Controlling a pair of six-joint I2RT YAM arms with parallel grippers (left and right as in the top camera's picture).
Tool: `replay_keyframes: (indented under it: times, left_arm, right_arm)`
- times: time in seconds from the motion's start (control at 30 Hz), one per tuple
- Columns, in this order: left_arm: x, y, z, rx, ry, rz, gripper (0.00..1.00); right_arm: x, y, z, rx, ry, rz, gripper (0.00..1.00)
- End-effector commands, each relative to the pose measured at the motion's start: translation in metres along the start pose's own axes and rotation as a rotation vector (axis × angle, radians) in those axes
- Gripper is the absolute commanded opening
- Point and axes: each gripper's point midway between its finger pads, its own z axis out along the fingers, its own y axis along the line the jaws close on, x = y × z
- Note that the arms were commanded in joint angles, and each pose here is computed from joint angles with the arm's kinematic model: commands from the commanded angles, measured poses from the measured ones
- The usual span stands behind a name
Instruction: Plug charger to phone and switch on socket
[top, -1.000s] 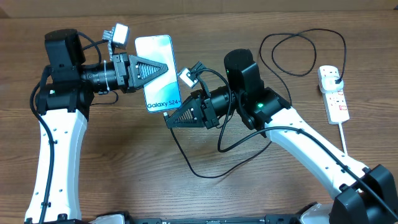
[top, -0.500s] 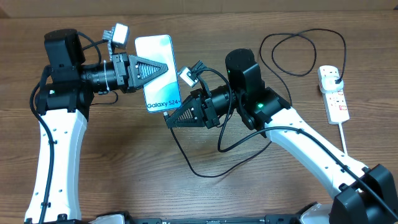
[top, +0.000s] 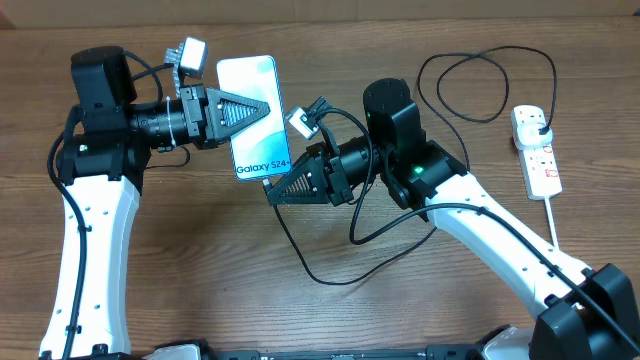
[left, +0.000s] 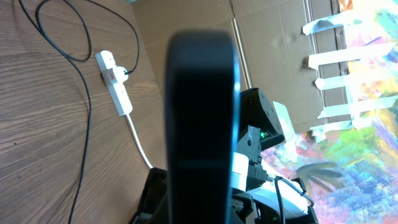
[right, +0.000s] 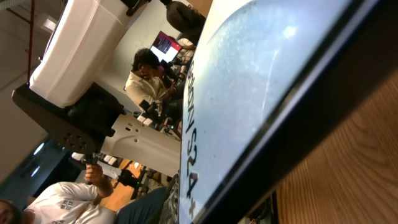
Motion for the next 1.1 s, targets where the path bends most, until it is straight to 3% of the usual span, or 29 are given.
replay_keyframes:
  times: [0.0,1.07]
  left_arm:
    - [0.003,-0.009,0.003,0.006,0.008,0.078,0.04]
    - [0.005,-0.011,0.005,0.012,0.017,0.141,0.04]
  right_arm:
    - [-0.009,0.003,-0.004,0.009,-0.021,-0.044,0.04]
    - [-0.026,-0.018,-0.019,0.119,-0.112,-0.012,0.04]
